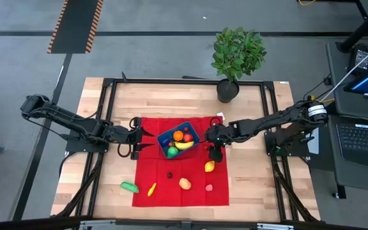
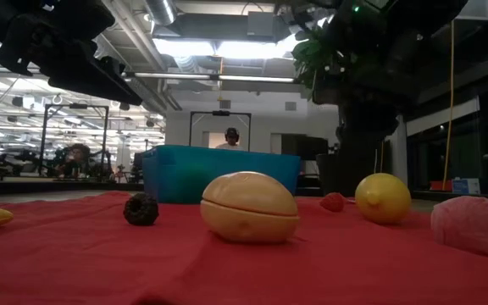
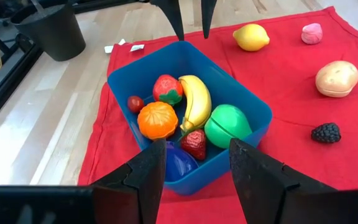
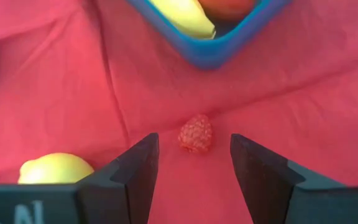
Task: Pick and placing Produce into tupperware
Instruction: Put the raspberry into the blue bin
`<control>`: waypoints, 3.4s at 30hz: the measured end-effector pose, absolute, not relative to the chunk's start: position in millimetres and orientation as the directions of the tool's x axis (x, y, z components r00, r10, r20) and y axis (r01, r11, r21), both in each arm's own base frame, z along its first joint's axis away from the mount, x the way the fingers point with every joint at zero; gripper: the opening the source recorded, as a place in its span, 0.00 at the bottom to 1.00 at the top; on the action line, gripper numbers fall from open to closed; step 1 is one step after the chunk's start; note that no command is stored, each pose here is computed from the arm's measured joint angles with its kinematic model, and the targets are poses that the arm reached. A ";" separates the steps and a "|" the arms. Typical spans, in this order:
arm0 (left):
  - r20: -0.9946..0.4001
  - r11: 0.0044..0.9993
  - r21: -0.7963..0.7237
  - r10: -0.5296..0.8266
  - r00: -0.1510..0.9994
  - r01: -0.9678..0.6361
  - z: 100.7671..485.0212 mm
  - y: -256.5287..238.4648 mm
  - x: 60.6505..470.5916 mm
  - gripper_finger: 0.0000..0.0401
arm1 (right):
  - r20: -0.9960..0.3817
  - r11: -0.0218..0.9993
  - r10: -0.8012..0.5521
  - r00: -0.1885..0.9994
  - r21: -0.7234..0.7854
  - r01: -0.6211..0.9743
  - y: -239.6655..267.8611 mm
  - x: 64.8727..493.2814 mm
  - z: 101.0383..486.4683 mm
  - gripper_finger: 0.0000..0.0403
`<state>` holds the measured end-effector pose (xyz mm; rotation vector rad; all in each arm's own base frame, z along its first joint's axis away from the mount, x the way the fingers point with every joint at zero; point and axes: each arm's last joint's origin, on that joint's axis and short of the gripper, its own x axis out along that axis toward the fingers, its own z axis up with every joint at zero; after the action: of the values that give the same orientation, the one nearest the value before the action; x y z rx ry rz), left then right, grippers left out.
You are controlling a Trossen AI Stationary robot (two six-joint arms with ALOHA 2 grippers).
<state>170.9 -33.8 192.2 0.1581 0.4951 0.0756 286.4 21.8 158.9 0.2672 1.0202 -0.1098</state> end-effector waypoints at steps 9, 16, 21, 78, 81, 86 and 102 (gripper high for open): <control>-0.467 0.985 0.169 0.110 0.877 -0.034 192.2 -33.8 170.9 0.42 | -0.874 0.963 0.031 0.485 0.156 0.220 22.1 290.2 145.1 0.50; -0.469 0.985 0.170 0.110 0.876 -0.033 191.9 -33.8 170.8 0.42 | -0.874 0.964 0.031 0.484 0.155 0.218 22.3 293.5 138.8 0.50; -0.476 0.985 0.172 0.111 0.873 -0.031 191.3 -33.7 170.4 0.42 | -0.869 0.964 0.032 0.494 0.157 0.214 22.5 295.7 136.8 0.50; -0.482 0.984 0.173 0.112 0.869 -0.031 190.6 -33.6 170.1 0.42 | -0.895 0.964 0.037 0.444 0.149 0.220 22.2 298.2 125.7 0.25; -0.482 0.985 0.172 0.112 0.869 -0.031 190.7 -33.6 170.0 0.42 | -0.903 0.970 0.037 0.428 0.136 0.203 22.6 301.7 130.5 0.25; -0.482 0.985 0.170 0.112 0.869 -0.033 190.6 -33.6 170.0 0.42 | -0.913 0.975 0.028 0.407 0.114 0.188 21.8 309.1 143.5 0.25; -0.497 0.984 0.175 0.114 0.860 -0.029 189.1 -33.4 169.2 0.42 | -0.922 0.962 0.070 0.382 0.164 0.219 10.5 311.8 151.3 0.26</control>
<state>169.2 -33.4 189.1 0.1637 0.5306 0.0753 311.8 10.5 151.3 0.2779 1.1794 -0.0966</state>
